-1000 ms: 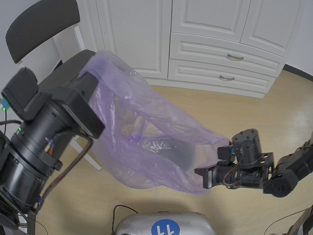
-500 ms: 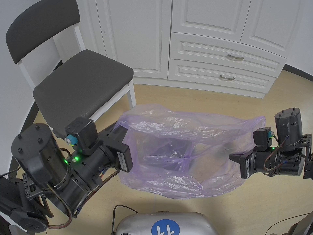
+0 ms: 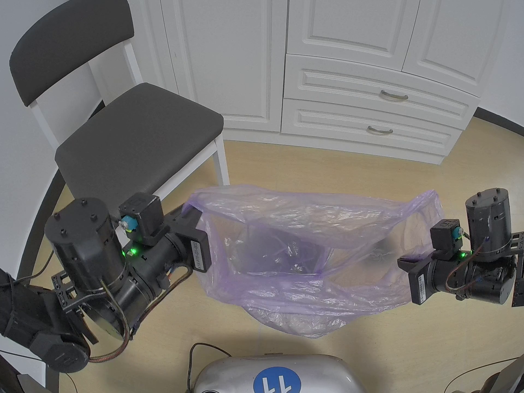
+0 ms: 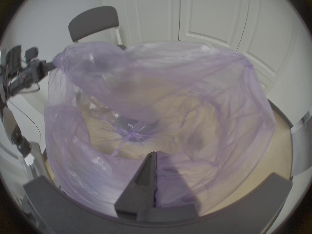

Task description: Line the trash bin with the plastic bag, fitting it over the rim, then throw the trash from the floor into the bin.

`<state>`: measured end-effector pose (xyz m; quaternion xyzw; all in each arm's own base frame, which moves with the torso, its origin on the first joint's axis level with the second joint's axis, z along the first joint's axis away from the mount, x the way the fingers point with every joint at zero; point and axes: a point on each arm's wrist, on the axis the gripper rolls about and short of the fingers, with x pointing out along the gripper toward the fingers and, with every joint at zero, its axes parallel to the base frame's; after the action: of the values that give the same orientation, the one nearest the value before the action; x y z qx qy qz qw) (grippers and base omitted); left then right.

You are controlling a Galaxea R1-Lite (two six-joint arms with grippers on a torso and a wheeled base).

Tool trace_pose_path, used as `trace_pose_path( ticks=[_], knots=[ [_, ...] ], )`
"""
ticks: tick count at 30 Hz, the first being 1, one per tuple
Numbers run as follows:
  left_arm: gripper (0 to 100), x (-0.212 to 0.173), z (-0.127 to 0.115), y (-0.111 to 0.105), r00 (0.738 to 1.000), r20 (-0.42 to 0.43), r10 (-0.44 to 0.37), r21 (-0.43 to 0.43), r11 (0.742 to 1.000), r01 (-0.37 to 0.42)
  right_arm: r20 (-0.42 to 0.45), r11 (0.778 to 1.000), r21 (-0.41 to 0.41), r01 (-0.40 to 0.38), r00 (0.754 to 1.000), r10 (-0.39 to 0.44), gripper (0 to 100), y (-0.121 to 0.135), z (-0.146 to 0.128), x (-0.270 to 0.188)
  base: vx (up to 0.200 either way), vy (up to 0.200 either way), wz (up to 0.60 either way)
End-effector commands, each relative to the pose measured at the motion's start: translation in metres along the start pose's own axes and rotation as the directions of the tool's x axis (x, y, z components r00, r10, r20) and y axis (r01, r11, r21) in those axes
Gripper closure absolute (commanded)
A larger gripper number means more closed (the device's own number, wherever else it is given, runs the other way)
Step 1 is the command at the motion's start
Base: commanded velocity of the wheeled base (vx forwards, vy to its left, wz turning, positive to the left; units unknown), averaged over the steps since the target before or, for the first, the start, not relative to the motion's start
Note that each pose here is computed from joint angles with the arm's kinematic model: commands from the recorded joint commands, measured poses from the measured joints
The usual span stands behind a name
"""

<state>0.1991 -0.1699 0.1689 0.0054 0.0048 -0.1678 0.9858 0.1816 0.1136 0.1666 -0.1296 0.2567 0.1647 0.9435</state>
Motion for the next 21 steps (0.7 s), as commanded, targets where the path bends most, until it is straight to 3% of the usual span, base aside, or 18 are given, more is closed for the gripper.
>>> trace_pose_path(
  ticks=[1, 9, 21],
  knots=[
    [100, 0.017, -0.006, 0.017, 0.997, -0.018, 0.076, 0.014, 0.997, -0.076, 0.016, 0.997, -0.071, 0.021, 1.000, -0.020, 100, 0.003, -0.009, -0.014, 0.000, 0.000, 0.00],
    [100, 0.022, -0.008, 0.025, 0.994, -0.027, 0.105, 0.022, 0.994, -0.105, 0.044, 0.986, -0.161, 0.032, 0.999, -0.025, 100, 0.002, -0.015, -0.029, 0.000, 0.000, 0.00],
    [100, 0.047, -0.015, 0.052, 0.975, -0.050, 0.214, 0.030, 0.977, -0.213, 0.050, 0.988, -0.146, 0.039, 0.998, -0.032, 100, -0.001, -0.012, -0.027, 0.000, 0.000, 0.00]
  ],
)
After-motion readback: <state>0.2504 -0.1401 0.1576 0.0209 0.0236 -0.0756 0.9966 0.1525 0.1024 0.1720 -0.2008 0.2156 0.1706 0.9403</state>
